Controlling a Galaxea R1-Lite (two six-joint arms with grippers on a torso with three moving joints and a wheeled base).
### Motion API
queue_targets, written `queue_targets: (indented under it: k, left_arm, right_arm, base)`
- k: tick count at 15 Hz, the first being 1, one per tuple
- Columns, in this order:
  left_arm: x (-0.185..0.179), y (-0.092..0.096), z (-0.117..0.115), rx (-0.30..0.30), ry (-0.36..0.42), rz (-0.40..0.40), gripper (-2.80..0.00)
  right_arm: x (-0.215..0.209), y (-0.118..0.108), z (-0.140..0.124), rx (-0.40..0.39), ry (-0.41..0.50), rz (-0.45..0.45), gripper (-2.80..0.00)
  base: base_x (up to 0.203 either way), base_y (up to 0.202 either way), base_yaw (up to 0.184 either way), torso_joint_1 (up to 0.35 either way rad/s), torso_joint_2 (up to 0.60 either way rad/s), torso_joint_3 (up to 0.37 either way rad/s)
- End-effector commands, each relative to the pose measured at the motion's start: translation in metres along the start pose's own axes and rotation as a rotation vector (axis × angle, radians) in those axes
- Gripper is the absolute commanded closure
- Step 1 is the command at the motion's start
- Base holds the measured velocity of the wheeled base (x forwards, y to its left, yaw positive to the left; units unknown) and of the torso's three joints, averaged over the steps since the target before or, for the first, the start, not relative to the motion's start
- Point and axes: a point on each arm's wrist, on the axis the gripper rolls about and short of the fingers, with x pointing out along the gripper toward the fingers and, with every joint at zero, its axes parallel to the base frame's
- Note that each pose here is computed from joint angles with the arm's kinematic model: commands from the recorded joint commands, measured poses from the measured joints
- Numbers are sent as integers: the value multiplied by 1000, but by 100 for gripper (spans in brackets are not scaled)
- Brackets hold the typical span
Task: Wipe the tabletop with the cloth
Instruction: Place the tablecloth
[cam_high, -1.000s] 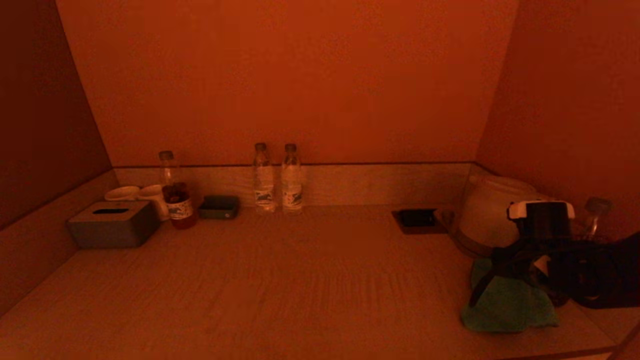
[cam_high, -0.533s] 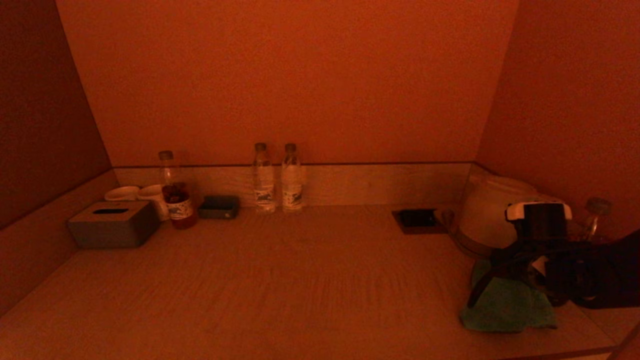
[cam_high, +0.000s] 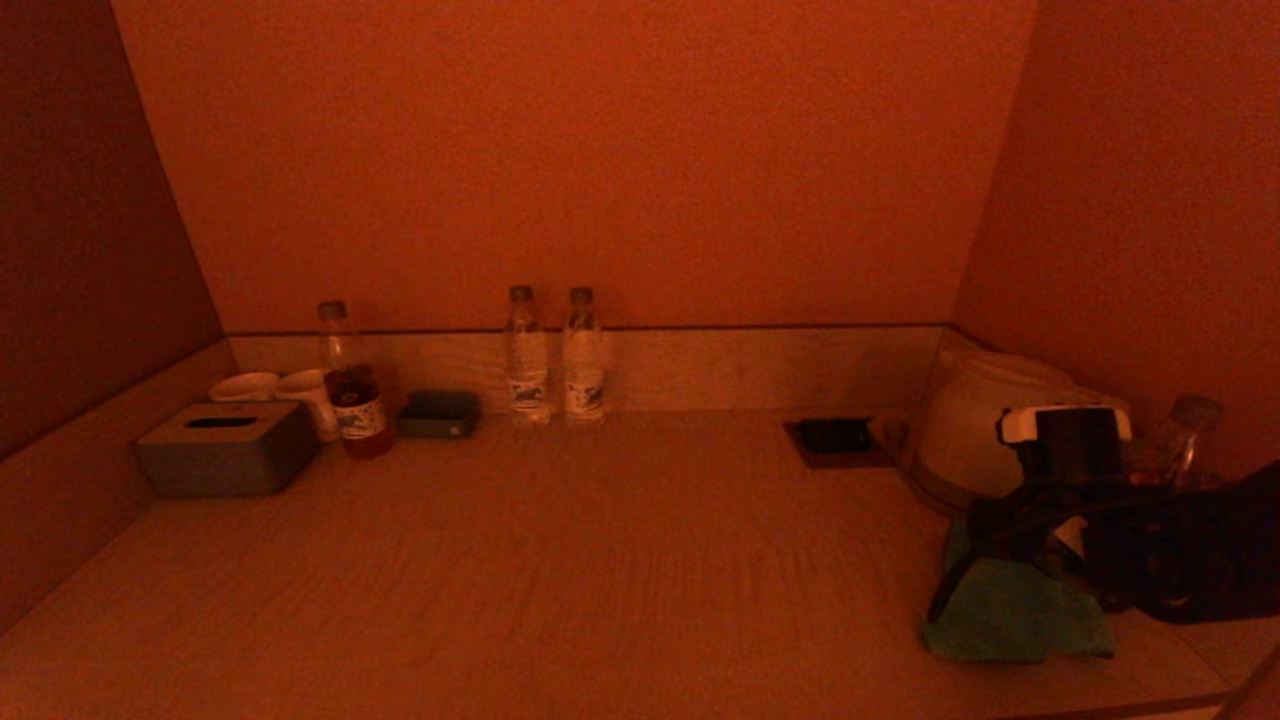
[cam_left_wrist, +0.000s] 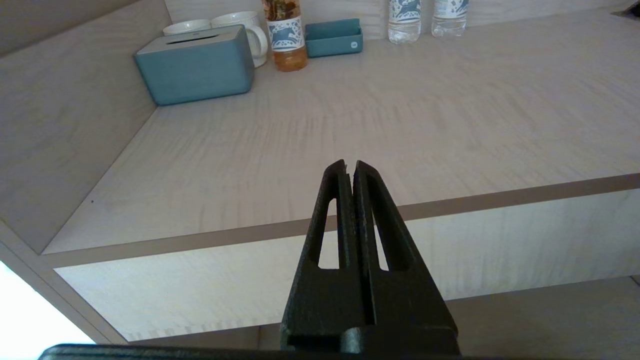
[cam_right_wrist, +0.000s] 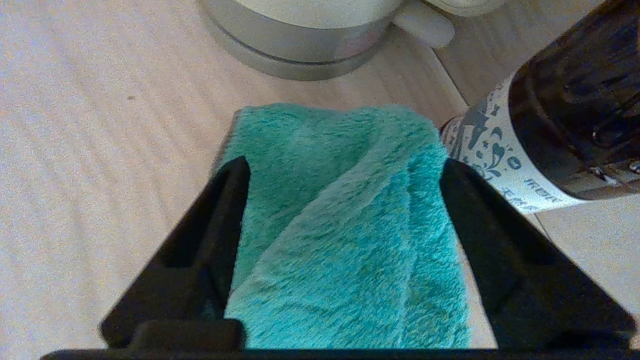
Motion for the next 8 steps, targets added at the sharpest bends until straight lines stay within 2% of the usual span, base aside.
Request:
queue_targets:
  k: [1,3,6,8]
  left_arm:
    - [0,0,0,0,0,0,0]
    - [0,0,0,0,0,0,0]
    - [0,0,0,0,0,1,0]
    - [0,0,0,0,0,0,0]
  right_arm:
    - [-8,4,2,-4,-22,8,-280]
    - [-10,5,2,-9,-26,6,-280]
    - [-61,18,14,-35,-153,78,-280]
    - [-77,19,15,-48,-178,91,-280]
  base:
    - [0,0,0,0,0,0]
    - [0,0,0,0,0,0]
    - [0,0,0,0,0,0]
    - [0,0,0,0,0,0]
